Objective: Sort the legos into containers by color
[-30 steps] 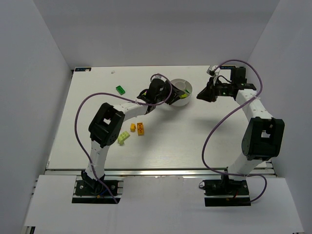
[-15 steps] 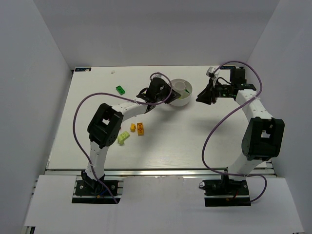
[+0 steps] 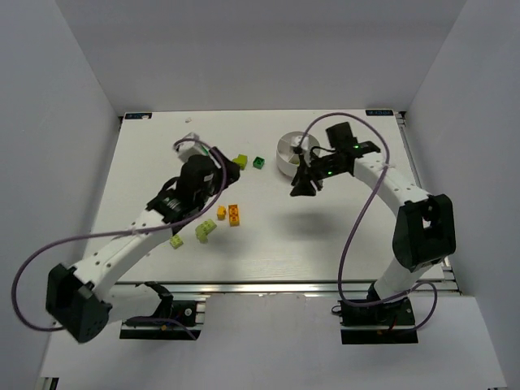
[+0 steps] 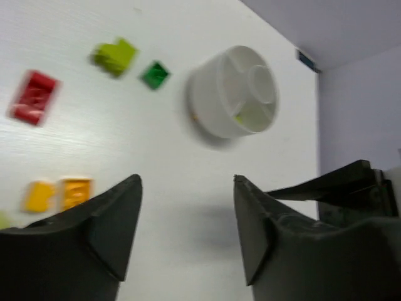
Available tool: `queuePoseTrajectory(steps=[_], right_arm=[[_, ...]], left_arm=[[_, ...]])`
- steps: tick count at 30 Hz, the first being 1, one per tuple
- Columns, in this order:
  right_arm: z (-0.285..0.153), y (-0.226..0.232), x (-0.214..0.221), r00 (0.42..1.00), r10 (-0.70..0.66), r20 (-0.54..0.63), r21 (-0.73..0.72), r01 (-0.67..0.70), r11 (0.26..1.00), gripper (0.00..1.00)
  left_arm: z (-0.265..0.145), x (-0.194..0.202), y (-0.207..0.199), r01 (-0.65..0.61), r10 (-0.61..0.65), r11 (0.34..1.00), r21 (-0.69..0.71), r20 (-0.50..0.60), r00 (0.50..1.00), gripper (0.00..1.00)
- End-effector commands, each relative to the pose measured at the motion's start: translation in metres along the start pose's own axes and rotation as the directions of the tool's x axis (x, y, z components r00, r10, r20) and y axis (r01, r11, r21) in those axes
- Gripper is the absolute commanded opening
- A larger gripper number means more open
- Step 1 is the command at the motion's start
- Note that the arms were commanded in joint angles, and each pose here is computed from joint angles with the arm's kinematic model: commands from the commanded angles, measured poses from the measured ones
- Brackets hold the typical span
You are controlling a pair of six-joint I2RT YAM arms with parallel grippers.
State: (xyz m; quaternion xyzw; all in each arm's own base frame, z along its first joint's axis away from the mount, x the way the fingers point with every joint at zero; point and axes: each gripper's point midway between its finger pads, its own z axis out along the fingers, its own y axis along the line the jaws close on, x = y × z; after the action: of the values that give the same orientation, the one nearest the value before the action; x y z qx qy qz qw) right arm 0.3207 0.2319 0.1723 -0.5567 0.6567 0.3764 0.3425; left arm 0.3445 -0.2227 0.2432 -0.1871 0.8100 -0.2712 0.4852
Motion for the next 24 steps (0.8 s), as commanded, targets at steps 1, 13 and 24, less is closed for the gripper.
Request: queuePoseTrajectory(steps=[1,13,24], right_arm=[[0.040,0.019,0.005,0.986,0.127,-0.108,0.040,-0.123,0.992,0.48],[0.147,0.124,-0.069,0.985,0.135,-0.105,-0.324,-0.162,0.932,0.75],[0.163,0.057,-0.105,0.916,-0.392,0.087,-0.097,0.399,0.912,0.80]], left_arm=[[-0.039,0.003,0.086,-0.024,0.038,0.967,-0.254,0.051,0.998,0.75],[-0.137,-0.020,0.151,0.054,0.015,0.929,-0.367,0.182,0.983,0.76],[-0.142,0.010,0.150,0.144,-0.123,0.927,-0.347,0.081,0.989,0.39]])
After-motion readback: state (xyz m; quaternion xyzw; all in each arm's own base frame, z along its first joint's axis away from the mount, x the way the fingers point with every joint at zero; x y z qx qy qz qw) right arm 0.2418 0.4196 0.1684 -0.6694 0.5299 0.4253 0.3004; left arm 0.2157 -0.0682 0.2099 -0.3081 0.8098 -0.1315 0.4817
